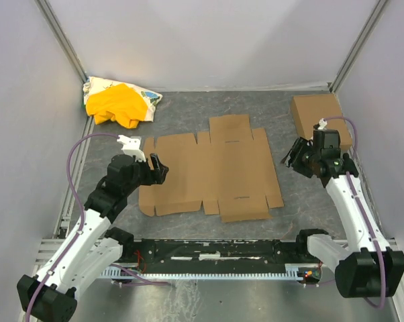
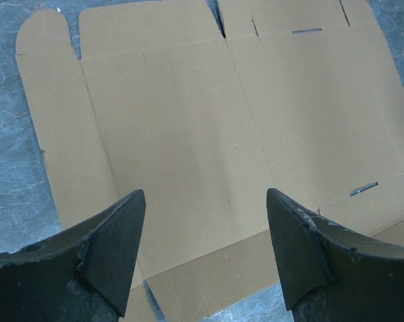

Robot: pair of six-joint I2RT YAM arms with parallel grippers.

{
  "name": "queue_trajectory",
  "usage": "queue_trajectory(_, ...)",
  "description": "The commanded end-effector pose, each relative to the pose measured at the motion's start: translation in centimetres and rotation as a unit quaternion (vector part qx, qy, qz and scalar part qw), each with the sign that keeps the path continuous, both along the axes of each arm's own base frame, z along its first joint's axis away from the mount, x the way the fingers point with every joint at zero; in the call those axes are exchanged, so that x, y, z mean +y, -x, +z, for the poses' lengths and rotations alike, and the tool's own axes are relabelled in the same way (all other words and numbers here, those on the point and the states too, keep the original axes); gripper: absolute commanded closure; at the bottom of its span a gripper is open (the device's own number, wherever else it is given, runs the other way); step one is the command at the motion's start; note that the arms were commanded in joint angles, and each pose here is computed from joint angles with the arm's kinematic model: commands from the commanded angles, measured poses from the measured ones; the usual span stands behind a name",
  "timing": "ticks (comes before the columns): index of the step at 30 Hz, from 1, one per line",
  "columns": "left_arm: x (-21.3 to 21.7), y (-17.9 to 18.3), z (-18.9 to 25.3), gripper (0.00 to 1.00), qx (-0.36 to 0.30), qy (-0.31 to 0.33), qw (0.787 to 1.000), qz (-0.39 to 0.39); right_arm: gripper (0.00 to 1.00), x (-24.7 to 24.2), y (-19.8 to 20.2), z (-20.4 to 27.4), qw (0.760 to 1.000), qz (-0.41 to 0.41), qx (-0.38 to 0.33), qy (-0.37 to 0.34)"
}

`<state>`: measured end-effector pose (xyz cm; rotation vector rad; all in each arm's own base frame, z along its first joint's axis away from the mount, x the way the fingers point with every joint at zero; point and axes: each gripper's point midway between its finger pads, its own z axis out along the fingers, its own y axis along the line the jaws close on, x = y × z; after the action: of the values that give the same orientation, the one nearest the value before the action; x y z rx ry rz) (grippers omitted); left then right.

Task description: Fold the paper box

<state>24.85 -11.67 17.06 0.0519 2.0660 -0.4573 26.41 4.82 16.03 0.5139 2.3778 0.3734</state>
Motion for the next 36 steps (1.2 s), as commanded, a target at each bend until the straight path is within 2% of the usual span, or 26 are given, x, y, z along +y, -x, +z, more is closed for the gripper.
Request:
queue_trajectory(1,-0.5,-0.7,2.4,0.2,-0.035,0.013,0.999,-0.008,0.37,1.4,-1.3,0.4,0.999,0.039,-0.005,-0.032)
queue_trajectory(11,-0.3,-0.8,2.5,0.2,-0.038,0.011,0.999,0.001,0.28,-2.1,-2.2,-3.0,0.998,0.007,0.044,0.054)
queue_trajectory(16,-0.3,-0.7,2.4,0.2,-0.034,0.011,0.999,0.0,0.24,-0.5,-3.2,-5.8,0.998,0.028,0.062,0.013)
queue_trajectory(20,-0.1,-0.7,2.5,0.2,-0.038,0.011,0.999,0.004,0.22,-0.1,-3.9,-7.3,0.997,0.036,0.063,0.008)
queue_trajectory(30,0.1,-0.7,2.6,0.2,-0.04,0.009,0.999,0.009,0.23,0.0,-5.1,-11.1,0.996,0.043,0.074,0.004)
queue_trajectory(36,0.1,-0.8,2.4,0.2,-0.037,0.008,0.999,0.009,0.24,1.3,-5.4,-13.1,0.994,0.056,0.085,-0.031)
